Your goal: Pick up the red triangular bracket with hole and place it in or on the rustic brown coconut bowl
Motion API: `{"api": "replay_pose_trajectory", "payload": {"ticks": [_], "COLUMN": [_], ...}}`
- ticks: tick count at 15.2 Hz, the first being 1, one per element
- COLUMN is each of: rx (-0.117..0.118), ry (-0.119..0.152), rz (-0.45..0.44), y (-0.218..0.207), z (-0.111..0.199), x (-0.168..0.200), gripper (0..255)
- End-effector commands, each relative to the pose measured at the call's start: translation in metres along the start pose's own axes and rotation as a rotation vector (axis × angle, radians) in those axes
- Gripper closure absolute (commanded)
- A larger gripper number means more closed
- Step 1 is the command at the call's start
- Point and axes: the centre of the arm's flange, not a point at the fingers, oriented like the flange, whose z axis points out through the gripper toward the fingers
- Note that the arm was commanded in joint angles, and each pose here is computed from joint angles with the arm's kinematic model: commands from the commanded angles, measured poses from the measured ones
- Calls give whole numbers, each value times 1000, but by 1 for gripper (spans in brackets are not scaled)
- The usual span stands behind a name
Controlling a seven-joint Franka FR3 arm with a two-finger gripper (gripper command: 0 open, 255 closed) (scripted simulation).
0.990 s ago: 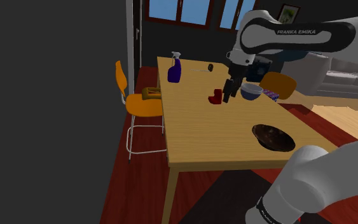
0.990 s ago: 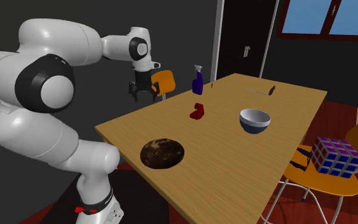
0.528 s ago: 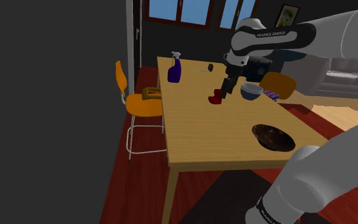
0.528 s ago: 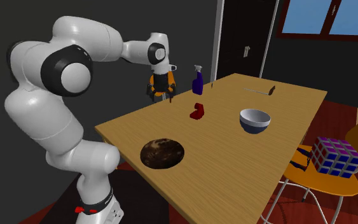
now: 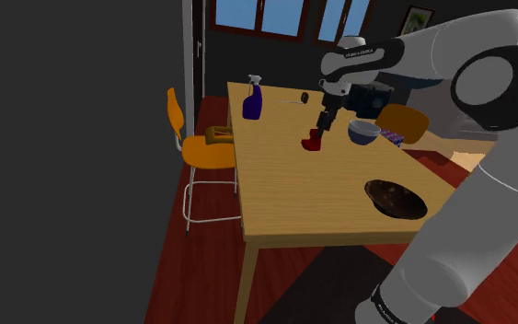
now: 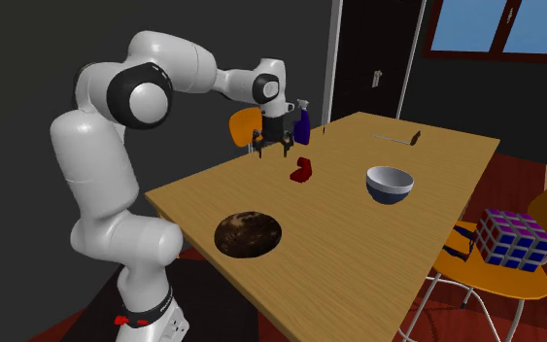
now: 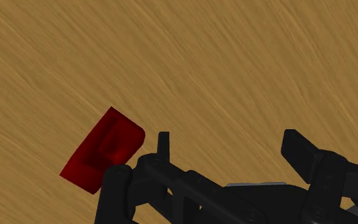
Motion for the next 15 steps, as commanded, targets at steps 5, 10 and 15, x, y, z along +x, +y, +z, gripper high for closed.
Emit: {"api": "replay_pose_trajectory", "payload": {"ticks": [5,10,15], "rx": [-9,-16,-17], "ry": [12,22,24], "rz": [-35,-63,-66], "y": [69,125,132], "z": [15,29,52], "x": [32,61,66], "gripper": [0,0,0]}}
